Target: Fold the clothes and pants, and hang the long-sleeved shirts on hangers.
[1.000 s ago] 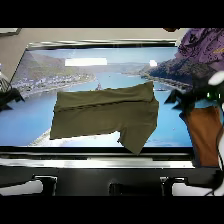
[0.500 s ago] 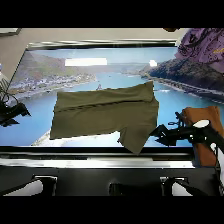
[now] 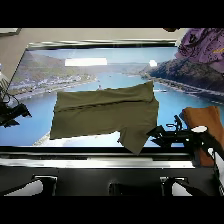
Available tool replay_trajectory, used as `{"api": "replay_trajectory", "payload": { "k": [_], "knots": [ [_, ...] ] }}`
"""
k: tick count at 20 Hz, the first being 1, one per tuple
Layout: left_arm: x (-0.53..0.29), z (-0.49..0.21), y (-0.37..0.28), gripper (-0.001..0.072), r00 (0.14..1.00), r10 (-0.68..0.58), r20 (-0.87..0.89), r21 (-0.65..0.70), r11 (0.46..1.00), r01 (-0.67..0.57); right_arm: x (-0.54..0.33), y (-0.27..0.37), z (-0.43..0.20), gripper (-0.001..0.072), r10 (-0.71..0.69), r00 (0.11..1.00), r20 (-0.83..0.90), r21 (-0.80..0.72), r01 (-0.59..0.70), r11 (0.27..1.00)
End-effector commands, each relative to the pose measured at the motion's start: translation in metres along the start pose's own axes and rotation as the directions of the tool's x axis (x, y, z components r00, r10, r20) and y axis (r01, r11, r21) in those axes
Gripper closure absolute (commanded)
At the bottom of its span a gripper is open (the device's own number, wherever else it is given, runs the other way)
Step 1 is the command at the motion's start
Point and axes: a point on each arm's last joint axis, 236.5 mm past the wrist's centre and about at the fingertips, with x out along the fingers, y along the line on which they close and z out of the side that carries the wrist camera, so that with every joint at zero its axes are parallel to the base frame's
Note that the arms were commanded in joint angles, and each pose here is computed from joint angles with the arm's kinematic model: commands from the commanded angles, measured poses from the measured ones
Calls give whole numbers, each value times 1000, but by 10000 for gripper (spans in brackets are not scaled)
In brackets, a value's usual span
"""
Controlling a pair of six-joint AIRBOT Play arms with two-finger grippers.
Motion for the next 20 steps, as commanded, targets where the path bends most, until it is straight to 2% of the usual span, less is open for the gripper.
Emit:
{"api": "replay_trajectory", "payload": {
  "k": [1, 3, 8, 9, 10, 11, 12, 14, 16, 18, 20],
  "knots": [
    [0, 0, 0, 31, 1000, 0, 0, 2, 1000, 0, 6, -3, -4, 193, 17, 1000, 1, 38, -17, 999],
    [0, 0, 0, 31, 1000, 0, 0, 2, 1000, 0, 8, 1, -5, 195, 46, 999, 10, 50, -47, 998],
    [0, -3, 0, 31, 1000, 0, -10, 1, 1000, 0, 22, 5, -16, 264, 16, 1000, -18, 14, -16, 1000],
    [0, -5, -2, 30, 1000, -6, -22, -1, 1000, 6, 31, 8, -20, 315, -6, 1000, -24, -2, 6, 1000],
    [0, -10, -1, 30, 999, -6, -41, -1, 1000, 6, 37, 10, -22, 417, -23, 1000, -22, -19, 23, 1000],
    [-1, -13, 0, 30, 998, -3, -55, -1, 1000, 3, 40, 10, -21, 590, -33, 999, -14, -35, 33, 999],
    [-1, -14, 2, 29, 998, -3, -58, 8, 1000, 3, 40, 10, -19, 684, -35, 999, -3, -29, 35, 999],
    [-2, -11, 14, 29, 999, -12, -37, -22, 1000, 12, 35, 12, -13, 685, -39, 999, 24, -27, 40, 999],
    [11, -19, 14, 29, 990, -135, -37, -84, 988, 131, 30, 17, -11, 685, -36, 999, 40, -40, 38, 999],
    [30, -38, -10, 29, 927, -368, -70, -141, 924, 356, 27, 21, -10, 685, -32, 998, 53, -38, 34, 999],
    [50, -53, -24, 29, 863, -501, -62, -211, 852, 479, 24, 24, -10, 685, -26, 998, 59, -48, 29, 998]
  ]
}}
